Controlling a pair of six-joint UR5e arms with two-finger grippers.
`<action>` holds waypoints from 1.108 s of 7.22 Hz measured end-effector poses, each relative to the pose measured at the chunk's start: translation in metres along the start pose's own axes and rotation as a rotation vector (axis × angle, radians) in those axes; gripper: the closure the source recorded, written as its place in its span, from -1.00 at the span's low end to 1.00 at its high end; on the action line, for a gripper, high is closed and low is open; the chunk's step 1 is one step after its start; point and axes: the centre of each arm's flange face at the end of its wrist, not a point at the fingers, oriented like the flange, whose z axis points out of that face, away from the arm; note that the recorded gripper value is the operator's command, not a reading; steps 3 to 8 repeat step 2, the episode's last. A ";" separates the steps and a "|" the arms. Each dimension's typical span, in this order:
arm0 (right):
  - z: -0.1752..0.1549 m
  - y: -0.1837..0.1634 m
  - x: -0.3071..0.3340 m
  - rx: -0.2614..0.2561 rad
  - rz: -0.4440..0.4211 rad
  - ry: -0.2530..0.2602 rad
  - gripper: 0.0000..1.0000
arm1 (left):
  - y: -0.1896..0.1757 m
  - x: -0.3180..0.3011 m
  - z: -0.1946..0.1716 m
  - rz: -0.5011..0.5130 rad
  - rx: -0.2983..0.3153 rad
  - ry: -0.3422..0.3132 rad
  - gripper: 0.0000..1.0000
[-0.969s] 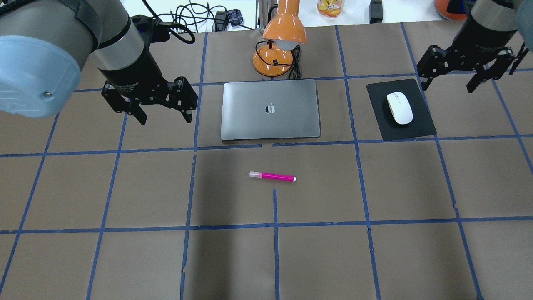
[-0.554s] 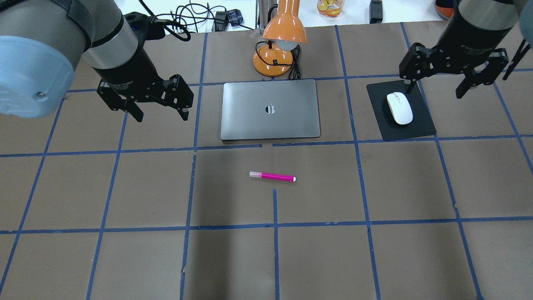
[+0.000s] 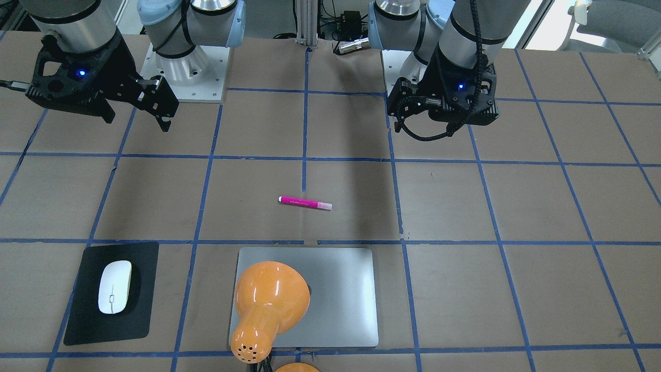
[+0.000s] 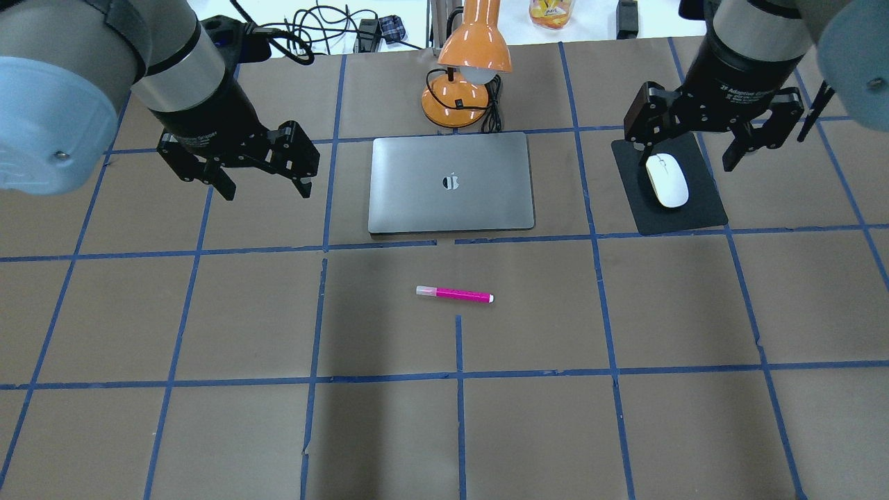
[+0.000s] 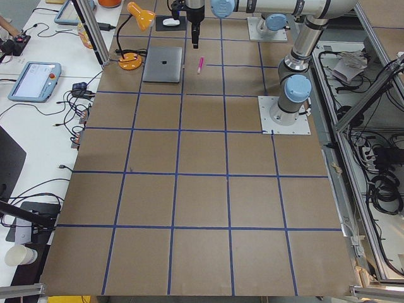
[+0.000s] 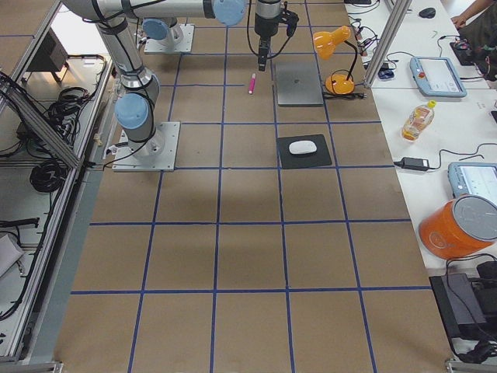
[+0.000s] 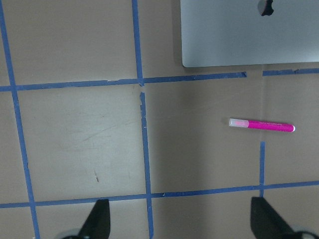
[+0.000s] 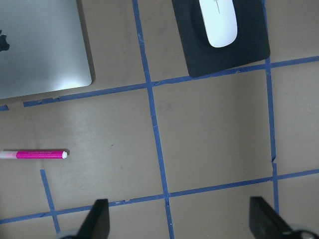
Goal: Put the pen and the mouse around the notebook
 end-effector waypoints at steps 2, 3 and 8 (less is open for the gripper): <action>0.001 0.001 -0.002 -0.003 -0.005 -0.002 -1.00 | 0.001 0.000 -0.002 0.000 0.004 -0.001 -1.00; 0.001 0.001 -0.002 -0.003 -0.005 -0.002 -1.00 | 0.001 0.000 -0.002 0.000 0.004 -0.001 -1.00; 0.001 0.001 -0.002 -0.003 -0.005 -0.002 -1.00 | 0.001 0.000 -0.002 0.000 0.004 -0.001 -1.00</action>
